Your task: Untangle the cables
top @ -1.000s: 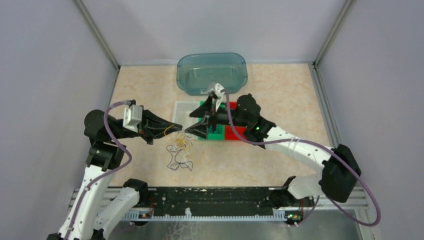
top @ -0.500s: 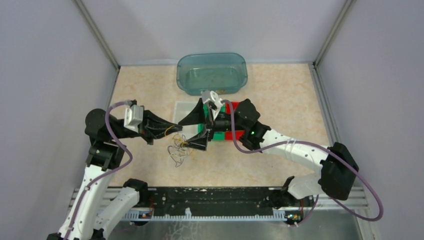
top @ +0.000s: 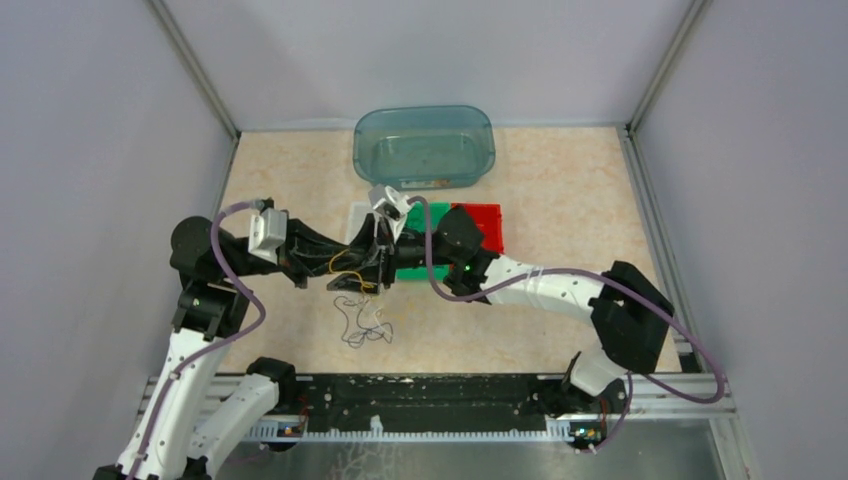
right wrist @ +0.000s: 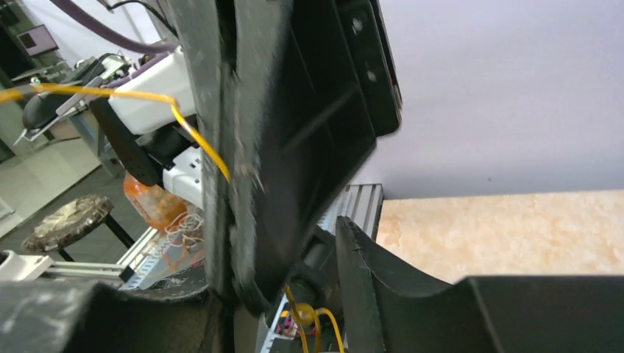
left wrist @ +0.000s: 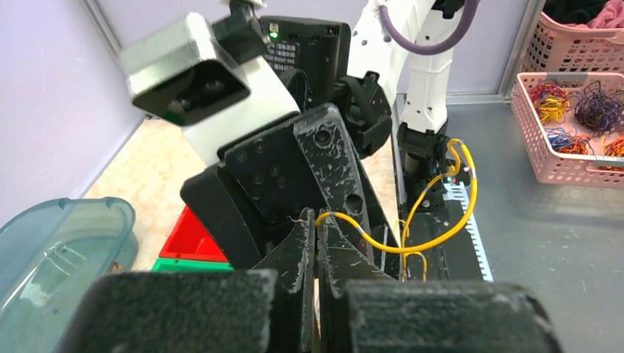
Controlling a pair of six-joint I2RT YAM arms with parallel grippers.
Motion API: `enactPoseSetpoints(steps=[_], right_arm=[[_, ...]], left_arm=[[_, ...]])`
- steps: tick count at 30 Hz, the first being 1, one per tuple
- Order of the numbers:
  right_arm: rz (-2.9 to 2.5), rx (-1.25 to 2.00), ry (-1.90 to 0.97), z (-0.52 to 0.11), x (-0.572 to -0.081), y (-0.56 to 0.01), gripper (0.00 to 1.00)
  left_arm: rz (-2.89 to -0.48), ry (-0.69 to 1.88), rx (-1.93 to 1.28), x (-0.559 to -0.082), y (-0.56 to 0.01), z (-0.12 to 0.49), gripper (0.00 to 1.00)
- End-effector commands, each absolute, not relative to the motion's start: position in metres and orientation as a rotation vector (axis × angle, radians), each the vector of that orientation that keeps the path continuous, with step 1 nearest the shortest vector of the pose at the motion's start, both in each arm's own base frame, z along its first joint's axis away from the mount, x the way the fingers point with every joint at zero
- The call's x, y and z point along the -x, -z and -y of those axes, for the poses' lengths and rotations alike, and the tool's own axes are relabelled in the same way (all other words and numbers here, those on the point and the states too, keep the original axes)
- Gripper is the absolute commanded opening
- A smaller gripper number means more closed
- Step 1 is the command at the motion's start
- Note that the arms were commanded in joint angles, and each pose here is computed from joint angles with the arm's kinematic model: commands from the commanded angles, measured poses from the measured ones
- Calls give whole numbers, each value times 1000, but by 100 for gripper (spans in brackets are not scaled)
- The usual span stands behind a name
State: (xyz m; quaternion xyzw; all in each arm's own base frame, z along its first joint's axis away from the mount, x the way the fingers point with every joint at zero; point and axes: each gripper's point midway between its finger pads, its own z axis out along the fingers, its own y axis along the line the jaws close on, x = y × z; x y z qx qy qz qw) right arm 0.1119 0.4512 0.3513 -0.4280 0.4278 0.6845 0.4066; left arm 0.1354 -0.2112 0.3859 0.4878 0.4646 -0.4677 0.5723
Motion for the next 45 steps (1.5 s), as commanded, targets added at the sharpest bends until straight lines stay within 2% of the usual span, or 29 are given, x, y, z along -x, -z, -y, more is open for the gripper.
enactPoseSetpoints(steps=[1,9,16,22,25,28,31,36,42,45], right_arm=[[-1021,989,-1749,-445,-112,-357,38],[-1206,870,-1710,-437,-125,-288,27],[-1334,769,-1683,-432,-142,-238,26],[-1510,694,-1541,-432,-166,-184,27],[-1524,641,-1472,-427,-177,-175,28],[-1493,581,-1418,-417,-190,-190,33],[-1397,521,-1398,-398,-200,-232,39],[-1353,442,-1233,-349,-230,-272,61],[-1364,485,-1019,-298,-258,-311,66],[-1322,538,-1002,-283,-255,-332,68]], left_arm=[[-1016,1056,-1149,-128,-411,210,0],[-950,1004,-1151,-124,-441,207,0],[-883,943,-1151,-118,-468,204,0],[-820,868,-1142,-117,-494,201,0],[-798,834,-1133,-119,-504,199,0],[-788,805,-1109,-122,-513,198,0],[-801,806,-1107,-124,-513,198,0],[-873,811,-1105,-133,-487,198,0],[-990,869,-1083,-144,-442,201,0],[-1042,900,-1056,-151,-428,202,0]])
